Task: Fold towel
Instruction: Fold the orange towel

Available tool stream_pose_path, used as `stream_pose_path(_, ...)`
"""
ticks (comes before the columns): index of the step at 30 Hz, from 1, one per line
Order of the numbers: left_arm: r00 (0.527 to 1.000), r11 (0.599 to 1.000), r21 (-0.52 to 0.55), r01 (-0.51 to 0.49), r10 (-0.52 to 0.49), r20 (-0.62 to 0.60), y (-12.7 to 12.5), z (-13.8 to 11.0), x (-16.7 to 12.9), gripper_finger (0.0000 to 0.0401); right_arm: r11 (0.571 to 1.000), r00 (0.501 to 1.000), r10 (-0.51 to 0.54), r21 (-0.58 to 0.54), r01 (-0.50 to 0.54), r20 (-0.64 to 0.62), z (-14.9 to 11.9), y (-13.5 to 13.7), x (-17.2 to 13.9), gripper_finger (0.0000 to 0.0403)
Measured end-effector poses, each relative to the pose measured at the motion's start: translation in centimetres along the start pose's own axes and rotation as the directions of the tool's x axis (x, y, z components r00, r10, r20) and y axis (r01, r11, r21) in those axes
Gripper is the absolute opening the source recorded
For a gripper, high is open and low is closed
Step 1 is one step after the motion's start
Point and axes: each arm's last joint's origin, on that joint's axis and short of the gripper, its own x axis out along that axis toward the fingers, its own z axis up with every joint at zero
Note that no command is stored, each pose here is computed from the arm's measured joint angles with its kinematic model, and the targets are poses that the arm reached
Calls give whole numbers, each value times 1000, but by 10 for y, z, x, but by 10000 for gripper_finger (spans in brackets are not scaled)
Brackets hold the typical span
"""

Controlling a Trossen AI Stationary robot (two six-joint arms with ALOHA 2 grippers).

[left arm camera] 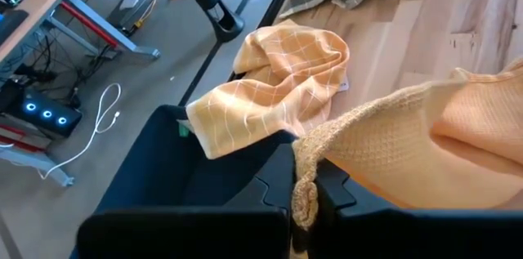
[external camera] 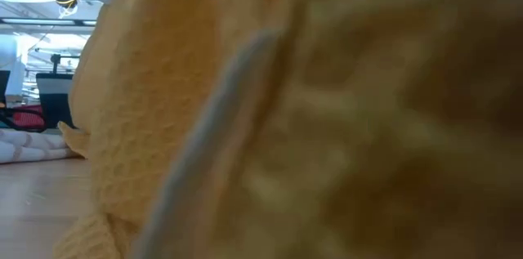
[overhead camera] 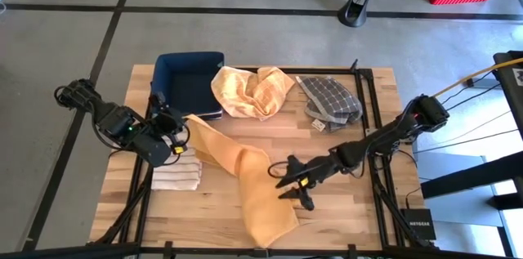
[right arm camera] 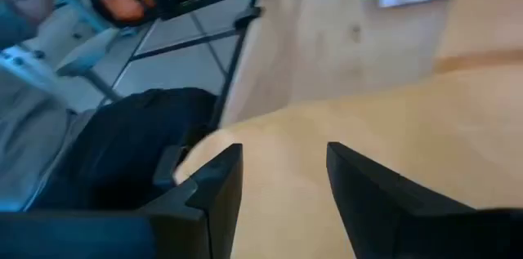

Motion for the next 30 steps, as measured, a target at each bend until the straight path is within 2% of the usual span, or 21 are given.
stream_pose_path(2,1000,1000,-2,0,0,0,0,0,0,2,1000,999,3,8,-3,-44,-3,-1,0,179)
stream_pose_path(6,1000,1000,1,2,-2,-1,0,0,0,4,980,959,-17,184,72,-284,-17,-5,-8,179)
stream_pose_path(8,1000,1000,1,3,-3,-2,0,0,0,2,957,939,7,275,93,-344,-24,2,-9,179)
stream_pose_path(11,1000,1000,0,3,-3,-2,0,0,0,2,930,932,78,361,60,-355,-35,18,0,179)
stream_pose_path(14,1000,1000,0,2,-2,-2,0,0,0,4,892,914,119,446,73,-388,-53,33,10,179)
stream_pose_path(16,1000,1000,-2,3,-3,-1,0,0,0,4,864,912,103,491,116,-397,-64,39,16,179)
stream_pose_path(20,1000,1000,-5,6,-6,2,-1,1,0,2,804,910,6,543,242,-414,-86,40,28,179)
stream_pose_path(22,1000,1000,-8,12,-11,10,-1,2,0,3,787,917,8,568,240,-398,-93,40,36,179)
stream_pose_path(26,1000,1000,8,15,-15,14,-2,2,0,4,790,933,31,581,196,-358,-99,38,49,179)
stream_pose_path(30,1000,1000,10,16,-16,16,-2,3,0,2,799,925,-24,548,246,-380,-106,31,54,179)
